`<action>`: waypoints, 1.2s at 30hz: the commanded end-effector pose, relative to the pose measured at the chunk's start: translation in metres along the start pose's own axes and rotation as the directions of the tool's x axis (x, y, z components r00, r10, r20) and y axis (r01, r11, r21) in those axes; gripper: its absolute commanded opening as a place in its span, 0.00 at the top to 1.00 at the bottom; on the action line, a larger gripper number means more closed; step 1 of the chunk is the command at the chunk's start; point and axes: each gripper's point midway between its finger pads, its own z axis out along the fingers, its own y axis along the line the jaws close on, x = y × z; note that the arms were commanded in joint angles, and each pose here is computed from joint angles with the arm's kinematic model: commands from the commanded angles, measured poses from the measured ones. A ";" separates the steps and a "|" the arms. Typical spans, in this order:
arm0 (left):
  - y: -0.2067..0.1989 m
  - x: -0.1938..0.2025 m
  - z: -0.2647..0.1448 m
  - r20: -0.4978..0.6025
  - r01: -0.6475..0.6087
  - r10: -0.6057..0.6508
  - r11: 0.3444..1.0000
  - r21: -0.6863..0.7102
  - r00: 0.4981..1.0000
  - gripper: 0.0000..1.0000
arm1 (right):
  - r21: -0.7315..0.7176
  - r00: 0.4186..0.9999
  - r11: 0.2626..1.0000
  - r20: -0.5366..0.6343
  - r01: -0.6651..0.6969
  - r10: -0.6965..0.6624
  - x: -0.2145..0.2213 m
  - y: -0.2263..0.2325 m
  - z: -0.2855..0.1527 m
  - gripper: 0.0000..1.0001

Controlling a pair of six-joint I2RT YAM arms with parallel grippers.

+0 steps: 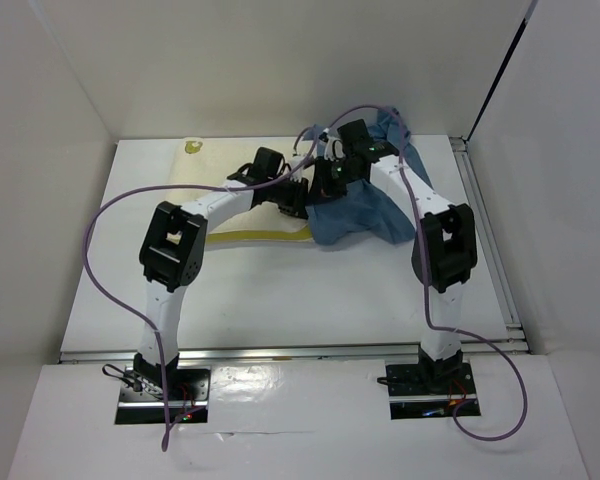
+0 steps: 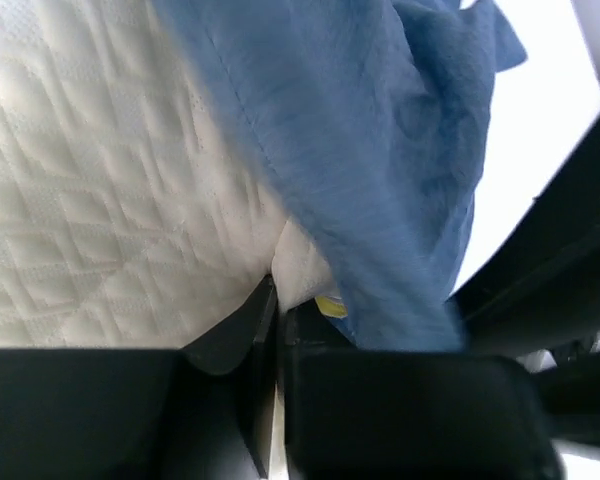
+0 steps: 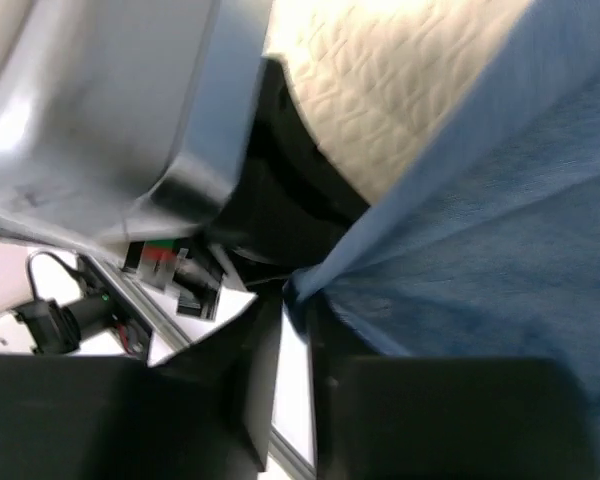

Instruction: Put the pillow into the pillowcase

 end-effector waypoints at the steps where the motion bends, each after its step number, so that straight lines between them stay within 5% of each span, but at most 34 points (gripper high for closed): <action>1: -0.031 0.010 0.002 -0.050 0.040 -0.035 0.994 0.102 0.998 0.83 | -0.046 0.996 0.997 0.054 0.067 -0.065 0.000 0.036 -0.031 0.75; 4: -0.033 0.001 -0.015 -0.009 0.030 -0.029 0.997 0.070 1.000 0.71 | 0.020 0.994 0.998 0.095 0.054 -0.055 -0.006 0.020 -0.047 0.56; 12: -0.035 -0.030 -0.067 0.079 -0.069 0.077 0.992 -0.109 0.994 0.42 | 0.135 0.984 0.991 0.171 0.017 -0.041 -0.010 -0.012 -0.085 0.52; 15: -0.041 -0.037 -0.086 0.097 -0.104 0.121 0.981 -0.162 0.988 0.34 | 0.181 0.976 0.983 0.208 0.019 -0.057 -0.010 -0.016 -0.095 0.40; 20: -0.047 -0.053 -0.117 0.130 -0.180 0.219 0.949 -0.258 0.967 0.33 | 0.199 0.953 0.979 0.287 0.040 -0.097 -0.021 -0.015 -0.107 0.36; 28: -0.039 -0.084 -0.160 0.168 -0.296 0.436 0.801 -0.520 0.884 0.33 | 0.250 0.890 0.965 0.419 0.078 -0.180 -0.078 -0.030 -0.091 0.36; 36: -0.048 -0.077 -0.173 0.143 -0.335 0.492 0.750 -0.570 0.859 0.33 | 0.352 0.809 0.930 0.516 0.101 -0.283 -0.152 -0.064 -0.057 0.36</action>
